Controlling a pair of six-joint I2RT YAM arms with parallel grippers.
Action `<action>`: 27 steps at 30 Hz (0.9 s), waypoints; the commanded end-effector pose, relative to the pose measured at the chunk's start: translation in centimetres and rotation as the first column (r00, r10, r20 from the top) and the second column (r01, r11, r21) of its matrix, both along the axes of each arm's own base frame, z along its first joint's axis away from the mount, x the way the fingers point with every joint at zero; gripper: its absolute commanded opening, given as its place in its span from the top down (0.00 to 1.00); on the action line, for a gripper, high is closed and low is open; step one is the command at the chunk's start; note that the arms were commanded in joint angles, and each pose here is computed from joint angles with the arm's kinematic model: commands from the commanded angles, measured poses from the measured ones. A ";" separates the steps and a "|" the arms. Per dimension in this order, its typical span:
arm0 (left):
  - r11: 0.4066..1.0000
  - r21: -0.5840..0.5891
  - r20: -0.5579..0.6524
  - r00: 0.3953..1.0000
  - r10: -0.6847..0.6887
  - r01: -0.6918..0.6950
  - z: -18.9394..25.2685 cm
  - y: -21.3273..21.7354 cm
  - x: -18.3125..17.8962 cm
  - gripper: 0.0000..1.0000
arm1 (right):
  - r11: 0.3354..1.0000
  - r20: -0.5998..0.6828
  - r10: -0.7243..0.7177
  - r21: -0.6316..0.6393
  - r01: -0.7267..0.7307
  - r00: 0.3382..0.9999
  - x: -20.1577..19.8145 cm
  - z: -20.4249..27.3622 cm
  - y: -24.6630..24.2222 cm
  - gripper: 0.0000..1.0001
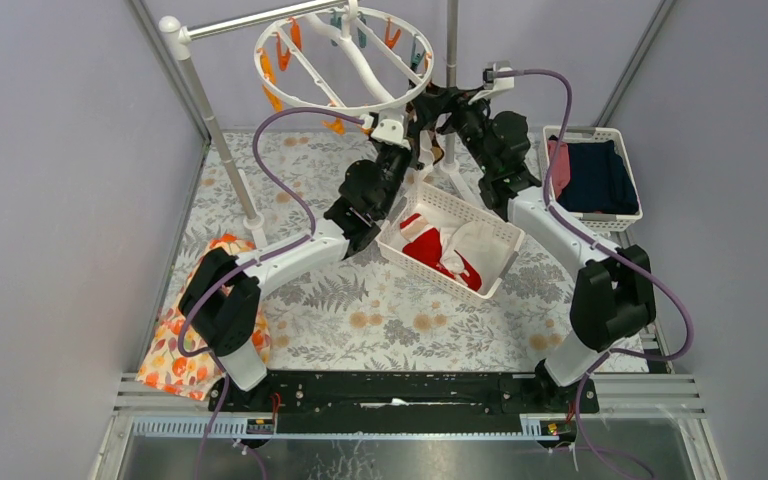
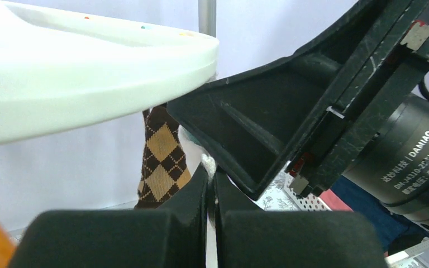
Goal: Clip the socks to the hanger
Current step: Clamp the sock onto the hanger.
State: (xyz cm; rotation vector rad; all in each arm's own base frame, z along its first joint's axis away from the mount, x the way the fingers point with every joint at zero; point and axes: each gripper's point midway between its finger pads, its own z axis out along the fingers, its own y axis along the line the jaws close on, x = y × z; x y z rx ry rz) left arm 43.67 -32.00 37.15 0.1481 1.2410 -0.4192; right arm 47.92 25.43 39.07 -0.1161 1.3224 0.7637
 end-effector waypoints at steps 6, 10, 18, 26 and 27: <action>1.000 0.001 -0.025 0.999 0.026 -0.026 -0.9 1.2 -0.3 0.68 | 1.000 0.119 -0.013 0.023 0.010 0.993 -3.3 3.8 -3.7 0.11; 1.000 -0.020 -0.049 0.999 0.009 -0.010 -1.0 1.9 -1.4 0.57 | 1.000 0.135 -0.001 0.006 0.001 0.991 -4.5 3.5 -4.5 0.06; 0.998 0.019 -0.116 0.992 -0.055 0.058 -1.3 4.6 -6.0 0.51 | 1.000 0.127 -0.004 -0.003 0.004 0.992 -5.7 2.3 -5.5 0.05; 0.952 0.096 -0.239 0.935 -0.262 0.291 -5.0 6.7 -13.9 0.44 | 0.997 0.155 0.066 -0.039 -0.061 0.986 -7.7 -0.4 -4.9 0.02; 0.945 0.079 -0.255 0.923 -0.289 0.318 -5.4 6.8 -14.8 0.44 | 0.996 0.156 0.074 -0.050 -0.067 0.985 -8.0 -0.7 -4.9 0.02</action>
